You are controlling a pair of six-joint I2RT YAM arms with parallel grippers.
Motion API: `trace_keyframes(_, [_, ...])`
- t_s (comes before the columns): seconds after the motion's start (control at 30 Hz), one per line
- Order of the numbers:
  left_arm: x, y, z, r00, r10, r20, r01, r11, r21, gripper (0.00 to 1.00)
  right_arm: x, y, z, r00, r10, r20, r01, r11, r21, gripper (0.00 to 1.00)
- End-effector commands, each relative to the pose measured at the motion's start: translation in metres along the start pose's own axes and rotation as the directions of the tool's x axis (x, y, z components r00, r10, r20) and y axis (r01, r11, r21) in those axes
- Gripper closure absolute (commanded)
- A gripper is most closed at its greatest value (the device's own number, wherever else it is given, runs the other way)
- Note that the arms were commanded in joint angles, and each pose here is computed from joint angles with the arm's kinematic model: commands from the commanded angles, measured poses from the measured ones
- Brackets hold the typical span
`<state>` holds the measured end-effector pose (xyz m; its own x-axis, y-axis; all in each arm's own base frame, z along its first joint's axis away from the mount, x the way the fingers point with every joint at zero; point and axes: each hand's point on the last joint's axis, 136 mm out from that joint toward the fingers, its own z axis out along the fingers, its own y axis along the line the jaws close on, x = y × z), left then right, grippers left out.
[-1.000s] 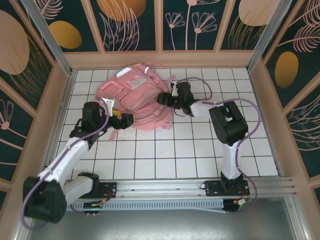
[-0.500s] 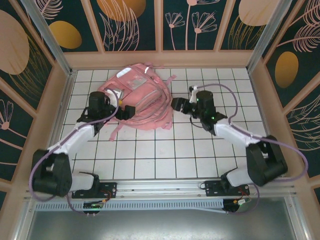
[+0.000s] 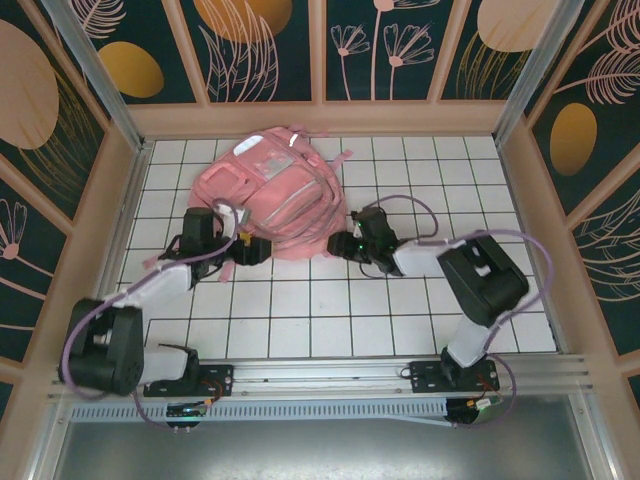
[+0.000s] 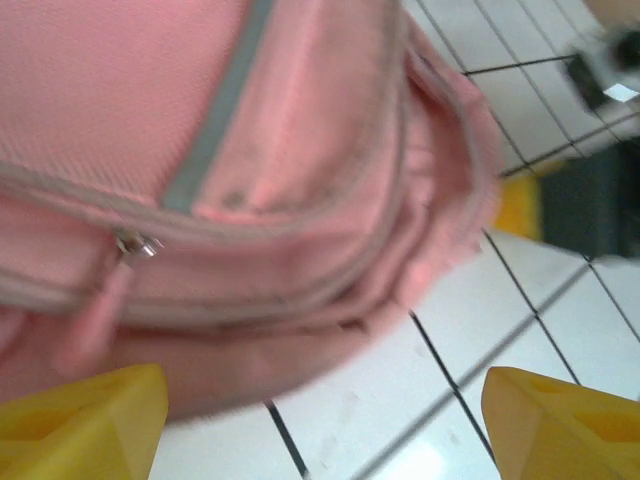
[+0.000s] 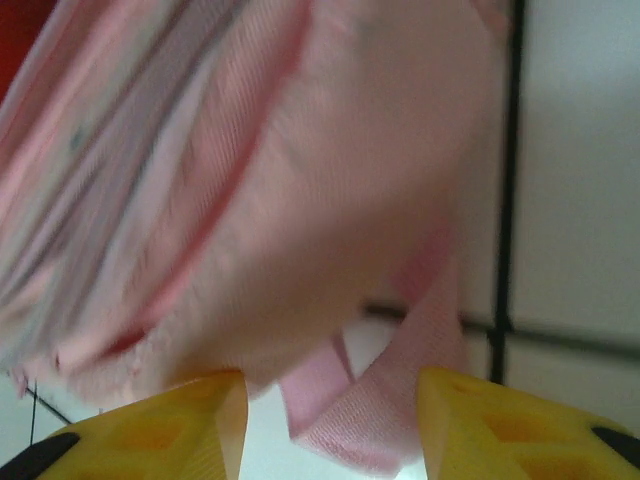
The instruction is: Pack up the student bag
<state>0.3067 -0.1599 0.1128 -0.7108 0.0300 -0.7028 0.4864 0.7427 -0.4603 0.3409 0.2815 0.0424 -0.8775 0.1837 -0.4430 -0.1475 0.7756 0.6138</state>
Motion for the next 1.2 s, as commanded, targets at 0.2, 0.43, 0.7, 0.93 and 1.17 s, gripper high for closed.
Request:
trace_keyframes(0.2, [-0.046, -0.06, -0.054, 0.948, 0.265, 0.177, -0.284, 0.954, 0.091, 0.15, -0.109, 0.026, 0.001, 0.985, -0.011, 0.173, 0.031, 0.993, -0.114, 0.5])
trace_keyframes(0.43, [-0.082, 0.005, -0.04, 0.86, 0.51, 0.028, -0.488, 0.835, -0.255, 0.22, -0.11, 0.033, -0.063, 0.974, -0.078, 0.211, 0.096, 0.992, -0.076, 0.41])
trace_keyframes(0.7, [-0.148, 0.077, 0.028, 0.968, 0.244, 0.062, -0.208, 0.914, -0.348, 0.2, -0.068, 0.059, -0.1, 0.959, -0.103, 0.264, 0.119, 0.992, -0.046, 0.41])
trace_keyframes(0.93, [-0.077, 0.075, 0.105, 0.998, 0.001, -0.07, -0.006, 0.998, -0.07, 0.31, -0.046, 0.085, -0.108, 0.965, -0.065, 0.253, 0.101, 0.986, -0.133, 0.42])
trace_keyframes(1.17, [-0.027, -0.047, 0.088, 0.992, -0.065, -0.11, 0.088, 0.972, 0.218, 0.3, -0.035, 0.073, -0.101, 0.972, -0.096, 0.212, 0.115, 0.99, -0.081, 0.45])
